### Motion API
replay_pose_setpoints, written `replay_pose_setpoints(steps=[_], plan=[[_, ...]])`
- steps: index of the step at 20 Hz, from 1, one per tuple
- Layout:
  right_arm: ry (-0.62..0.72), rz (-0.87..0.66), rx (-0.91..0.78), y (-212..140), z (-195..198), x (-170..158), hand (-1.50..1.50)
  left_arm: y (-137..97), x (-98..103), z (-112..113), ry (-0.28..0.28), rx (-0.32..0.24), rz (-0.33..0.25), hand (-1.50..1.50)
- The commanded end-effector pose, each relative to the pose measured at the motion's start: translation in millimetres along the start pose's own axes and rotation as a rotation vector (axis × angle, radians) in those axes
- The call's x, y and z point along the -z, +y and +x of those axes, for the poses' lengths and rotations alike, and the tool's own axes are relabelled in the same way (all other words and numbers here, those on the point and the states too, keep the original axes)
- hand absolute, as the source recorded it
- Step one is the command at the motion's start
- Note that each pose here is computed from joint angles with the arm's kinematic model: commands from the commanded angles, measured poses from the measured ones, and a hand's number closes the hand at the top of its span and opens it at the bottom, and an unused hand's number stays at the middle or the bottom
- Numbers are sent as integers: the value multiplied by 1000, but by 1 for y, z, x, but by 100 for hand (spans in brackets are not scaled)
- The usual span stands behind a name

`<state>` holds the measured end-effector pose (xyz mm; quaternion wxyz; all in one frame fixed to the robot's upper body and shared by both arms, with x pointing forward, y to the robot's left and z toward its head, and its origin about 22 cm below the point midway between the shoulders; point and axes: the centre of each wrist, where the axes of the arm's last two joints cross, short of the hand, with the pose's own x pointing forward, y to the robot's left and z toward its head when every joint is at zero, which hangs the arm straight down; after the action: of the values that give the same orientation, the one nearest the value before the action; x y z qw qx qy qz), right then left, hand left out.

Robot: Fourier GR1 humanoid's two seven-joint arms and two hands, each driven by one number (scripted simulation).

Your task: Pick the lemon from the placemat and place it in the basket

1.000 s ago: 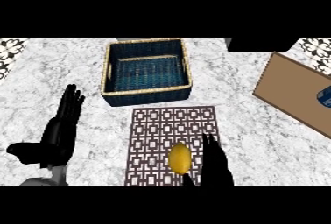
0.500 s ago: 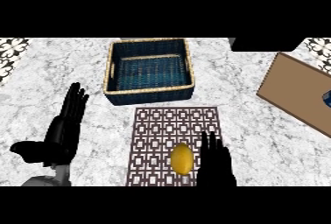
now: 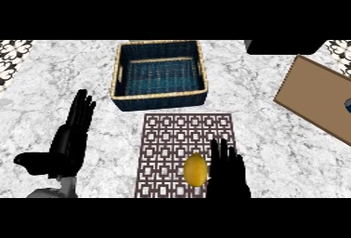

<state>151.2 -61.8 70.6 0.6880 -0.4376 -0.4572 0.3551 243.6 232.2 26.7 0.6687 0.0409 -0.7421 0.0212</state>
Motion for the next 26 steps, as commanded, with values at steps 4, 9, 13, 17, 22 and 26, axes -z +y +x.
replay_pose_setpoints(steps=[4,9,13,17,22,26], plan=[[193,14,3,-5,16,-5,-150,10,5,0,-6,13,1,0],[209,-10,-12,-2,15,-2,-150,6,3,-2,17,-7,4,0],[222,-4,-9,-2,15,3,-150,8,5,5,-20,4,5,0],[230,18,-18,10,14,2,-150,3,4,5,4,9,-2,0],[258,41,-15,14,16,19,-150,6,15,18,-3,-2,-4,0],[276,57,-10,14,14,22,-150,-5,0,8,6,-7,-16,0]])
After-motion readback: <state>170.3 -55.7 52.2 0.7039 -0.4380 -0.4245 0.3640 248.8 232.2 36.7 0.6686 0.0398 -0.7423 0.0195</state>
